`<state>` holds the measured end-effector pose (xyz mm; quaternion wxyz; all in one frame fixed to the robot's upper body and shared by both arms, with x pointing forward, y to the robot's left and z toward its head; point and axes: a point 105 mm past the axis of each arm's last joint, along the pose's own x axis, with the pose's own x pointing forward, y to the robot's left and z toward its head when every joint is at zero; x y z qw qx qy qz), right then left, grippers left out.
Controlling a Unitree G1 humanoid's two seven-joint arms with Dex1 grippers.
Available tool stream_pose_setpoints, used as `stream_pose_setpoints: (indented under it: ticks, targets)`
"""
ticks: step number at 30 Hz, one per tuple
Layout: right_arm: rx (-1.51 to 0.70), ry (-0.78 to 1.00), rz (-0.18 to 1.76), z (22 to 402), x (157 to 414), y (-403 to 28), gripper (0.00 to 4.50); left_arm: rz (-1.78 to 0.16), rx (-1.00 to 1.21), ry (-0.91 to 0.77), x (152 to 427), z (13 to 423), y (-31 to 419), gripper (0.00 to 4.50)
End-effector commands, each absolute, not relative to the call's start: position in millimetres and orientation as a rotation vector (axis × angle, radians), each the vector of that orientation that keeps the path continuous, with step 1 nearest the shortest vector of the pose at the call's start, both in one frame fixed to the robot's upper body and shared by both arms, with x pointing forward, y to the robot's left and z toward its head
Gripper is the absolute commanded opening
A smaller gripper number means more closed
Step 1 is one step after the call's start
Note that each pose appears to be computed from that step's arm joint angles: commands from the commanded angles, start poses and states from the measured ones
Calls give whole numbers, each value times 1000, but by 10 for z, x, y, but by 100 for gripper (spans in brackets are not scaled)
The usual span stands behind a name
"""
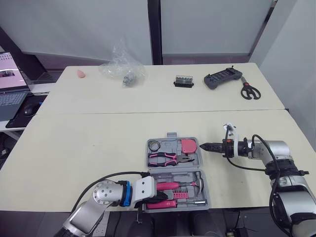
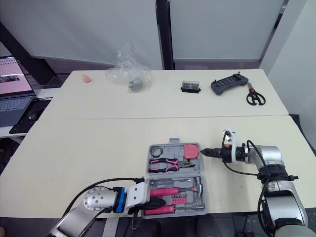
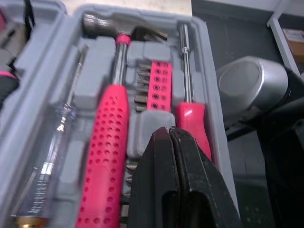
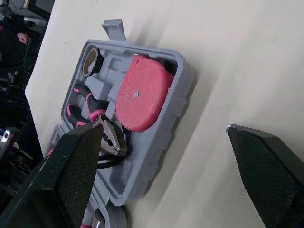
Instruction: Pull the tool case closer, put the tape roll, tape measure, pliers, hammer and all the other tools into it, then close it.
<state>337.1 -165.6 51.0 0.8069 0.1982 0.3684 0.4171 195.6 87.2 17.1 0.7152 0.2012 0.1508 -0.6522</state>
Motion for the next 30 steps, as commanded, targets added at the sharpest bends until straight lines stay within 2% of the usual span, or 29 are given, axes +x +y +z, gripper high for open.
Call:
stream_pose_setpoints:
  ticks: [1, 7, 14, 18, 30]
  targets:
    - [447, 782, 917, 531, 3389, -1581, 448, -1470, 487, 381, 1891, 42, 865, 0]
    - [478, 837, 872, 347, 3449, -1438, 448, -1443, 543, 457, 1901, -83, 975, 0]
    - [622, 824, 897, 340, 3559, -1080, 448, -1405, 610, 527, 1927, -158, 1109, 0]
    - [709, 766, 901, 463, 3678, -954, 448, -1414, 666, 564, 1929, -208, 1175, 0]
    - [792, 649, 1072, 996, 3724, -949, 448, -1424, 700, 541, 1962, -276, 1211, 0]
